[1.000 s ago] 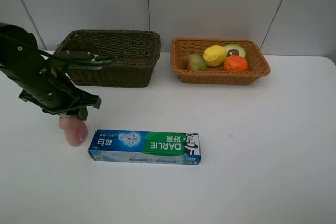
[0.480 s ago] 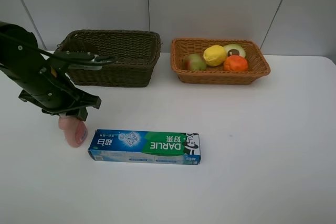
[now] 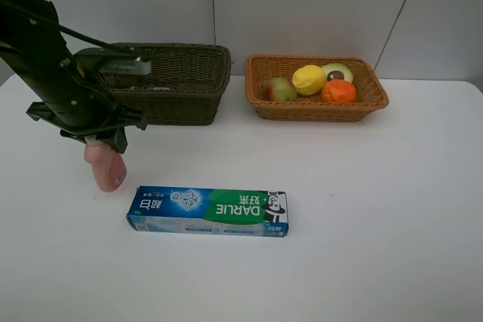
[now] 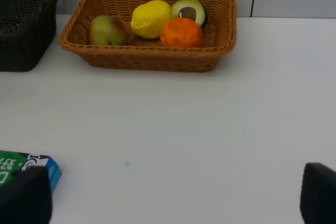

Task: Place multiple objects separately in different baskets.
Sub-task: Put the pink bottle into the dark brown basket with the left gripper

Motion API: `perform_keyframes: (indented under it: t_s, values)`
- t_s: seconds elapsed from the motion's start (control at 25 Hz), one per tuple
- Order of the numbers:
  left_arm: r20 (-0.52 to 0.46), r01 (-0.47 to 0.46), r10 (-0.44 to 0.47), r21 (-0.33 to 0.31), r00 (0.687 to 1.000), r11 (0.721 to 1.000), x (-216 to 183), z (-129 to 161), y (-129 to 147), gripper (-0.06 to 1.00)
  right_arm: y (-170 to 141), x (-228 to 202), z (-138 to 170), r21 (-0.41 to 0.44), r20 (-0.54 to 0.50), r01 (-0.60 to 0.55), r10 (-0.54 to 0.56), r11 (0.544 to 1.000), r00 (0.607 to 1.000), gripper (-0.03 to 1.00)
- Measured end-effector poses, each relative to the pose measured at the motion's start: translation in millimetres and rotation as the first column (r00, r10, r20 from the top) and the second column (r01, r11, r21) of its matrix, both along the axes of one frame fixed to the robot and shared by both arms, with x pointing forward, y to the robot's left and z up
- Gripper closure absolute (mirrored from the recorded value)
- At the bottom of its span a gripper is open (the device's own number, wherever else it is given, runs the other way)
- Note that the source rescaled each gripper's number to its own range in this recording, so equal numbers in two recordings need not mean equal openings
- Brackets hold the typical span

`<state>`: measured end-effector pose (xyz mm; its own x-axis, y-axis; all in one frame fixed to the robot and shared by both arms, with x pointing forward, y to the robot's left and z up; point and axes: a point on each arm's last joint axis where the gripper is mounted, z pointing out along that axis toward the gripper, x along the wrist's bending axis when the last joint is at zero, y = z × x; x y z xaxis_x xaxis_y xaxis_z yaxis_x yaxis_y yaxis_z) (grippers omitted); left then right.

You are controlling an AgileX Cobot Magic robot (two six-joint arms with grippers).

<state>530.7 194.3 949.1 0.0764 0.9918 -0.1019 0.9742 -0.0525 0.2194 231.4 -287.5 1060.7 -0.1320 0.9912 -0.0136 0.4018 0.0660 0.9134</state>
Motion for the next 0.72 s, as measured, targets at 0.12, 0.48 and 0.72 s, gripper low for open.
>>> perform_keyframes:
  t_s: [0.12,0.48,0.72]
  values:
    - [-0.005,0.002,-0.002,-0.002,1.0,1.0,5.6,10.5,-2.4,0.49,0.0,0.0,0.0,0.0,0.0,0.0,0.0,1.0,1.0,-0.03]
    - [0.055,0.01,-0.008,-0.028,0.998,1.0,30.5,58.9,-11.8,0.49,0.0,0.0,0.0,0.0,0.0,0.0,0.0,1.0,1.0,-0.03]
    - [0.153,0.019,-0.01,-0.055,0.988,0.998,46.8,95.8,-17.2,0.49,0.0,0.0,0.0,0.0,0.0,0.0,0.0,1.0,1.0,-0.03]
